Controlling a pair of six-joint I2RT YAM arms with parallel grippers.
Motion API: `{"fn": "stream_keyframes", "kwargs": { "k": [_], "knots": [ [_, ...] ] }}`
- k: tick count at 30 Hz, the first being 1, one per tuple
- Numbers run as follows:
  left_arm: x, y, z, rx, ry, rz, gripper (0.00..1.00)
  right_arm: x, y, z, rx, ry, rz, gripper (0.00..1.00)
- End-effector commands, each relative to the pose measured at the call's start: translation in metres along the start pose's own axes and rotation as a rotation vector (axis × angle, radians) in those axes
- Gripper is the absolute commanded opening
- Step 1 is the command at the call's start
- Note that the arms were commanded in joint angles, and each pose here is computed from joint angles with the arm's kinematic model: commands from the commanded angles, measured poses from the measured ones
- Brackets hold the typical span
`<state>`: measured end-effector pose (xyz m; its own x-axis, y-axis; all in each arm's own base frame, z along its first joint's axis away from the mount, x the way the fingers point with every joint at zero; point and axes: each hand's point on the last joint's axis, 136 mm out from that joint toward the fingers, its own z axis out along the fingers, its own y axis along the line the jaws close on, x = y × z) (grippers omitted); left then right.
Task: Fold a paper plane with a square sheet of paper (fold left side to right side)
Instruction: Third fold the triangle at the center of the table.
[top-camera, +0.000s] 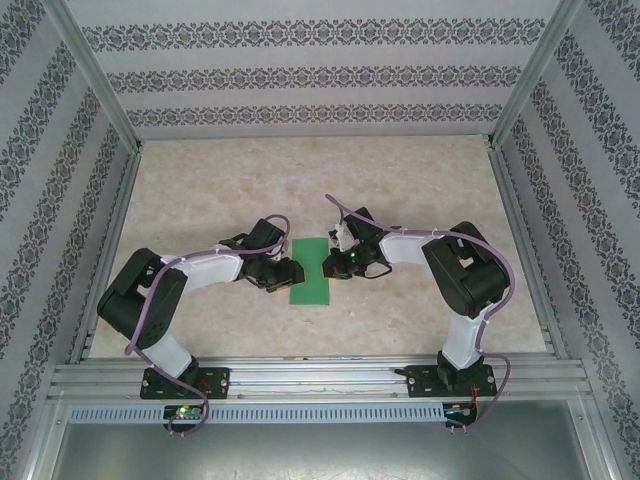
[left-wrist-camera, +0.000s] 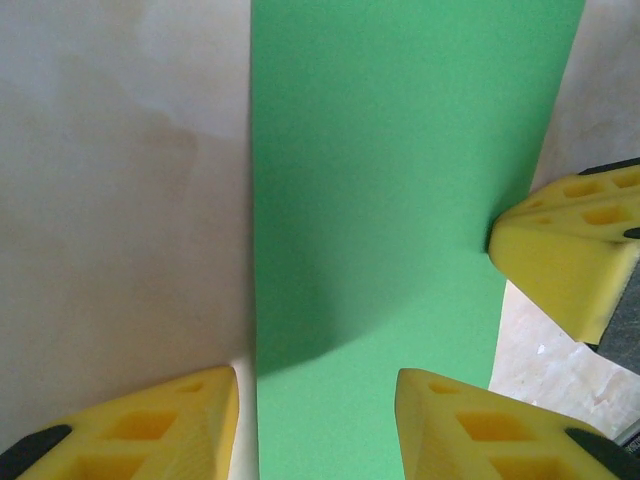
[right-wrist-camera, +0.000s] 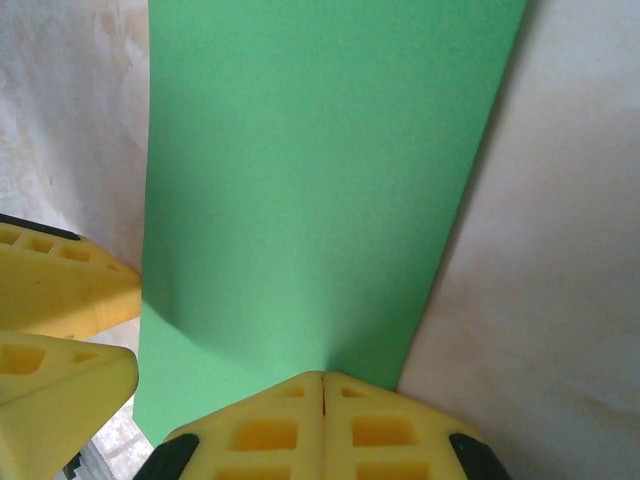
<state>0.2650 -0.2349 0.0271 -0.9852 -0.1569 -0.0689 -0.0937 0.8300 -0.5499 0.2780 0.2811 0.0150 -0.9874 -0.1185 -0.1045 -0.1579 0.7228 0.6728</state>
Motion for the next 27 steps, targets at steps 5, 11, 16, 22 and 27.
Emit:
{"fn": "stream_keyframes", "kwargs": {
  "k": [5, 11, 16, 22, 27],
  "knots": [
    [-0.001, -0.015, 0.005, 0.065, -0.002, 0.003, 0.45, 0.015, -0.031, 0.004, 0.113, 0.045, 0.048, 0.00],
    [-0.010, -0.022, 0.004, 0.110, -0.058, -0.020, 0.47, 0.015, -0.031, 0.004, 0.111, 0.045, 0.046, 0.00],
    [-0.018, -0.018, -0.001, 0.082, -0.094, -0.018, 0.50, 0.015, -0.030, 0.003, 0.111, 0.045, 0.045, 0.00],
    [-0.031, -0.021, -0.002, 0.119, -0.106, -0.018, 0.50, 0.016, -0.030, 0.003, 0.111, 0.048, 0.043, 0.00],
    [-0.036, -0.019, -0.003, 0.111, -0.106, -0.012, 0.50, 0.015, -0.031, 0.003, 0.114, 0.049, 0.038, 0.00]
  ]
}}
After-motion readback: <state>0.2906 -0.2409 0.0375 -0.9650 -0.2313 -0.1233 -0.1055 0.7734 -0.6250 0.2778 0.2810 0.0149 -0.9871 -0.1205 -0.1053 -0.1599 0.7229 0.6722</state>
